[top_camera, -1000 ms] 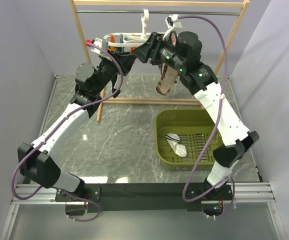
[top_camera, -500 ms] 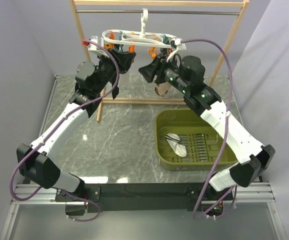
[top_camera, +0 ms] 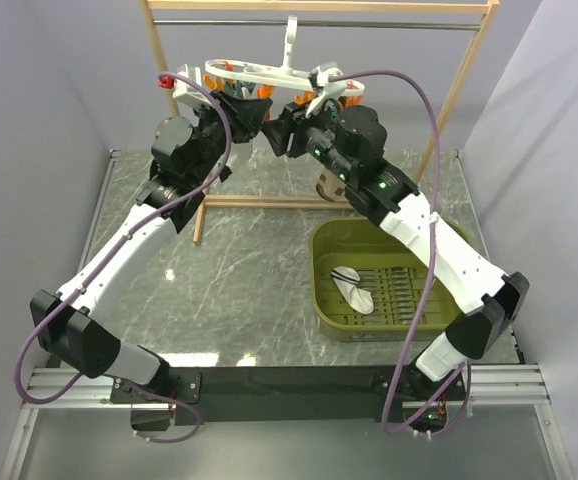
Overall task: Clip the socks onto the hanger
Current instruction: Open the clamp at the hanger.
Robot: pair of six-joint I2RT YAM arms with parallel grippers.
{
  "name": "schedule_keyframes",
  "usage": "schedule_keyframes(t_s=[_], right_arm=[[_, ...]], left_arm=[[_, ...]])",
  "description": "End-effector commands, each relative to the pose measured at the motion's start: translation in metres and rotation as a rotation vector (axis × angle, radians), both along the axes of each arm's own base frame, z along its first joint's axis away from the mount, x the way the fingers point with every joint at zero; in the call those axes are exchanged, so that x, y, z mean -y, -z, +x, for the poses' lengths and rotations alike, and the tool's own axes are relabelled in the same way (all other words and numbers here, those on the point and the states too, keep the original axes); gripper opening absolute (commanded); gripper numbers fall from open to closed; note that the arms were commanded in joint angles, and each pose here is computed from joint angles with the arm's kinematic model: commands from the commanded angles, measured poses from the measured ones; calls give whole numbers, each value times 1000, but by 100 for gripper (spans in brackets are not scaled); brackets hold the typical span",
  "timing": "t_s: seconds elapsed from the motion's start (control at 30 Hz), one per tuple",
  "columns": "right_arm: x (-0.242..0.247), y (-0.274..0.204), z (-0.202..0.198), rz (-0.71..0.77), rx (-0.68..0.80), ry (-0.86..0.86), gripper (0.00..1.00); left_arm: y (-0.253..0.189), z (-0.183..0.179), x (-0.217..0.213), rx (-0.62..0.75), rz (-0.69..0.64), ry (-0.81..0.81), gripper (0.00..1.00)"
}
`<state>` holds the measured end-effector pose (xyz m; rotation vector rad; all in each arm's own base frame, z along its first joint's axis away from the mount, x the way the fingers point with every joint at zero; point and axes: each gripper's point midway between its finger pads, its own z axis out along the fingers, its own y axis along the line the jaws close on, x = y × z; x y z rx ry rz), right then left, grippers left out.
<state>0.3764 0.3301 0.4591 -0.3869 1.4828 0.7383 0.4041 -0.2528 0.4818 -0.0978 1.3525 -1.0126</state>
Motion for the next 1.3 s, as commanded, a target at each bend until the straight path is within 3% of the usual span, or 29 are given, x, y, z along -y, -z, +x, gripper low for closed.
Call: schedule_keyframes(t_s=[0.0,0.5,0.73,0.87,0.97,1.0,1.27], right_arm=[[-1,-30,3,7,84,30,54],[-2,-37,13,122,64,82,51],[0,-33,20,163,60,123,37],[3,-37,15,194,82,116,23],[0,-35,16,173,81,110,13],[-1,-34,15,159,82,101,11],[-5,-36,3,138,91,38,8]], left_arm=[[-31,-12,1,40,-71,17,20],[-29,-19,9,35,-89,34,20],[-29,-22,8,34,-103,42,19],[-24,-23,8,17,-118,49,20],[-27,-25,7,21,-119,49,23],[-29,-26,6,25,-109,45,28],[-41,-18,-8,16,-149,33,53]])
